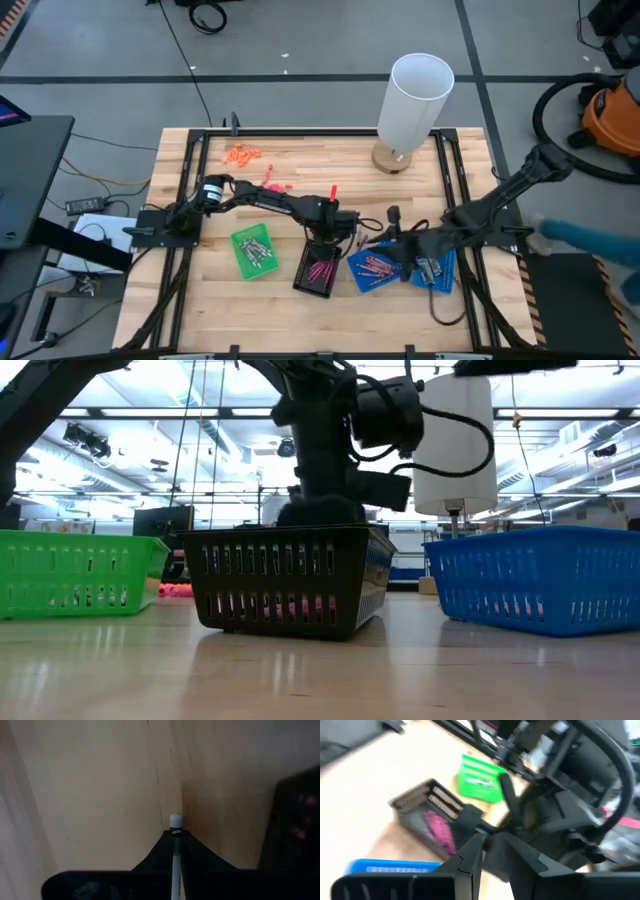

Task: Sort crayons
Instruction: Put the white crayon into the green bin

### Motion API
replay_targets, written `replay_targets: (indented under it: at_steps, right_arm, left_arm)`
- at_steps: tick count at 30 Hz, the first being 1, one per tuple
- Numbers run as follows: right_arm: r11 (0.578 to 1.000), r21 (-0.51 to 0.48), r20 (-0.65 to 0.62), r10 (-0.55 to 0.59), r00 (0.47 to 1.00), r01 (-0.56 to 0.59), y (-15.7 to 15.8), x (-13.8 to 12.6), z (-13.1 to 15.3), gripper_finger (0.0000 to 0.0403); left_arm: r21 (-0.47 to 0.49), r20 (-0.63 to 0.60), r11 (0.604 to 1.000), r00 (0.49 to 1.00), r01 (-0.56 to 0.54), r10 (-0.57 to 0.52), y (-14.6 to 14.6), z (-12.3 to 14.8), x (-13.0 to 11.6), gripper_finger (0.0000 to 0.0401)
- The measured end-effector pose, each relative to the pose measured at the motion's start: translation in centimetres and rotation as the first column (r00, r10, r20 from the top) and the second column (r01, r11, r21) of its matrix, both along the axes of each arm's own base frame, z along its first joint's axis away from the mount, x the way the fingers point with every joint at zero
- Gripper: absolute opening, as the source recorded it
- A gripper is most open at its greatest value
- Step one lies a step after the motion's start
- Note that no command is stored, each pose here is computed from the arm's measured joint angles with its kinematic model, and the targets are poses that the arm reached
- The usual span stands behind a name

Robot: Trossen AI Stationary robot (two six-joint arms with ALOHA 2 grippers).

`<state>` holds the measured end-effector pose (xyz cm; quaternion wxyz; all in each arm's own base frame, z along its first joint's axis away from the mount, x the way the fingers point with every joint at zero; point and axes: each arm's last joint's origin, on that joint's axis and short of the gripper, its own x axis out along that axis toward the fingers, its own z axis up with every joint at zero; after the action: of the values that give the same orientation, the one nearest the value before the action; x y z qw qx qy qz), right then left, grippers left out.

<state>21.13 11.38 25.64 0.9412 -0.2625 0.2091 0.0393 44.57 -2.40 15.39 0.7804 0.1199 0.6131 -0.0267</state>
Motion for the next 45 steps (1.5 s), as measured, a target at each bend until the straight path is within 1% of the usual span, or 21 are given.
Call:
replay_targets:
  at_steps: [3,5,10,11,14,17,20,22,26,28,35,40,45]
  right_arm:
    - [0.994,0.082,-0.019,0.072,0.997,-0.07,-0.1,-0.9,0.6,0.0087]
    - [0.988,0.126,-0.015,0.088,0.996,-0.086,-0.2,-1.3,1.0,0.0087]
    - [0.983,0.165,-0.038,0.087,0.995,-0.08,-0.4,-1.8,1.1,0.0087]
    - [0.98,0.176,-0.046,0.102,0.994,-0.092,-0.4,-1.8,1.0,0.0087]
    - [0.961,0.226,-0.065,0.179,0.982,-0.16,0.0,-1.9,1.0,0.0087]
    - [0.93,0.288,-0.09,0.262,0.961,-0.227,0.3,-2.2,0.9,0.0087]
    - [0.907,0.33,-0.119,0.314,0.942,-0.261,0.6,-2.5,0.8,0.0087]
    - [0.905,0.339,-0.137,0.317,0.939,-0.256,0.7,-2.6,0.6,0.0087]
    - [0.91,0.335,-0.137,0.305,0.942,-0.246,0.7,-2.6,0.6,0.0087]
    - [0.91,0.334,-0.134,0.304,0.943,-0.246,0.7,-2.6,0.6,0.0087]
    - [0.91,0.335,-0.126,0.301,0.945,-0.244,0.7,-2.6,0.7,0.0087]
    - [0.908,0.337,-0.116,0.301,0.947,-0.247,0.7,-2.5,0.8,0.0087]
    - [0.911,0.335,-0.112,0.293,0.95,-0.241,0.7,-2.5,0.8,0.0087]
  left_arm:
    - [0.006,0.028,1.0,1.0,-0.013,0.013,-0.1,1.2,-0.2,0.001]
    - [0.015,0.05,1.0,0.999,-0.016,0.015,-0.3,2.2,-0.4,0.001]
    - [0.053,0.074,0.998,0.997,-0.026,0.022,-1.2,4.0,-1.1,0.001]
    - [0.058,0.069,0.998,0.997,-0.029,0.025,-1.4,4.5,-1.4,0.001]
    - [0.078,0.072,0.996,0.997,-0.047,0.042,-2.0,5.5,-2.0,0.001]
    - [0.101,0.069,0.992,0.995,-0.072,0.065,-2.7,6.3,-2.7,0.0009]
    - [0.115,0.081,0.989,0.993,-0.093,0.084,-3.7,7.2,-3.4,0.0009]
    - [0.125,0.085,0.987,0.992,-0.102,0.092,-4.6,7.6,-3.8,0.0009]
    - [0.194,0.084,0.974,0.991,-0.118,0.104,-6.2,8.4,-5.0,0.0009]
    - [0.215,0.082,0.969,0.991,-0.125,0.109,-7.1,8.9,-5.7,0.0009]
    - [0.33,0.05,0.933,0.989,-0.146,0.137,-9.8,9.7,-8.4,0.0014]
    - [0.391,0.028,0.909,0.99,-0.141,0.141,-11.6,9.9,-10.1,0.0016]
    - [0.457,-0.011,0.883,0.993,-0.102,0.121,-13.4,10.0,-12.0,0.0017]
